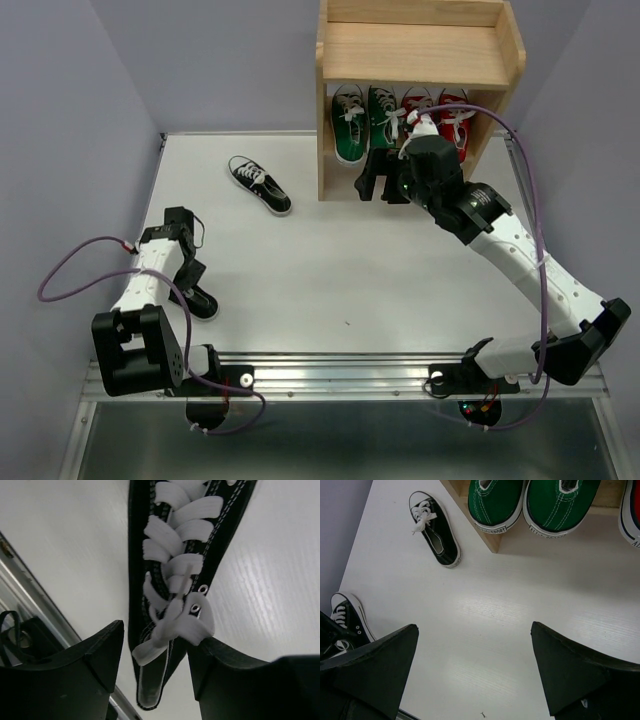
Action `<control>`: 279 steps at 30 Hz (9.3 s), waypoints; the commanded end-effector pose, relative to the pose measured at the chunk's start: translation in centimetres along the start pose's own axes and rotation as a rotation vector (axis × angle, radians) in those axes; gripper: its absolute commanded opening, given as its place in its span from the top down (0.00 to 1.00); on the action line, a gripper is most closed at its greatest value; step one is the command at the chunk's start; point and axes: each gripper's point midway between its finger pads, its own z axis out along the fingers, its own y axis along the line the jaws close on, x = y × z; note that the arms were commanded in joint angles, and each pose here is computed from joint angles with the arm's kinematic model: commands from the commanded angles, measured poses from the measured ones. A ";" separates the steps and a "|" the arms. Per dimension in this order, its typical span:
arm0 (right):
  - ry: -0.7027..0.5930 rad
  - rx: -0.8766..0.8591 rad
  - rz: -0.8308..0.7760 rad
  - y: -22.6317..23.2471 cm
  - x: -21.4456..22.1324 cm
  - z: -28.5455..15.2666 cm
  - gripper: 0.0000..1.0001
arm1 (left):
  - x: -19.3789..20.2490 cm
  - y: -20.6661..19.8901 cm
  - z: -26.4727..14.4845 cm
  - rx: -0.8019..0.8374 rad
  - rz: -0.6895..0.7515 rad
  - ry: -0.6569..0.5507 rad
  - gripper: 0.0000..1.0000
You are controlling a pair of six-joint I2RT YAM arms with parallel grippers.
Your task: Place and organize the shoes onto the shoe shelf
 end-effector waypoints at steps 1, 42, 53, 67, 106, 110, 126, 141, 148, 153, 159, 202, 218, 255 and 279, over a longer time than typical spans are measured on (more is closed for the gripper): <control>-0.011 -0.045 -0.019 1.1 -1.2 -0.3 0.00 | -0.4 -2.1 0.6 0.067 -0.027 0.001 0.41; 0.009 0.092 -0.012 -2.6 1.2 -1.8 0.00 | 23.6 -15.9 -13.4 0.769 0.985 -0.104 0.55; 0.016 0.107 -0.022 -3.2 1.7 -2.2 0.00 | 24.8 -12.2 -15.1 0.646 1.052 -0.110 0.05; 0.020 0.107 -0.035 -3.2 1.7 -2.0 0.00 | 25.2 -7.7 -10.6 0.510 0.995 -0.005 0.16; -0.291 0.288 0.108 -5.8 -6.3 -6.6 0.00 | 14.1 -7.5 -30.7 1.052 0.920 -0.223 1.00; -0.354 0.312 0.139 -6.4 -7.8 -8.4 0.00 | 12.0 -7.6 -33.6 1.120 0.856 -0.277 1.00; -0.400 0.316 0.185 -6.8 -8.8 -10.2 0.00 | 6.4 -13.1 -48.1 1.347 0.730 -0.615 1.00; -0.369 0.287 0.207 -6.0 -8.3 -9.4 0.00 | 1.4 -21.5 -54.7 1.432 0.558 -0.781 1.00; -0.333 0.298 0.190 -5.9 -7.8 -8.6 0.00 | 1.1 -23.9 -56.3 1.502 0.529 -0.809 1.00; -0.320 0.287 0.199 -5.8 -7.3 -8.3 0.00 | 1.5 -25.5 -55.8 1.509 0.534 -0.795 1.00; -0.300 0.277 0.200 -5.6 -6.8 -7.9 0.00 | 1.2 -26.6 -55.7 1.500 0.524 -0.811 1.00; -0.277 0.231 0.248 -5.2 -5.7 -8.3 0.00 | -1.2 -29.7 -55.6 1.430 0.396 -0.912 1.00; -0.275 0.226 0.252 -5.2 -5.5 -8.5 0.00 | -1.0 -30.1 -56.1 1.474 0.393 -0.894 0.73; -0.266 0.212 0.242 -5.2 -5.1 -8.6 0.00 | -1.3 -28.6 -57.2 1.523 0.372 -0.878 0.35; -0.255 0.206 0.226 -4.8 -5.1 -7.8 0.00 | -0.1 -29.2 -55.7 1.469 0.418 -0.874 0.85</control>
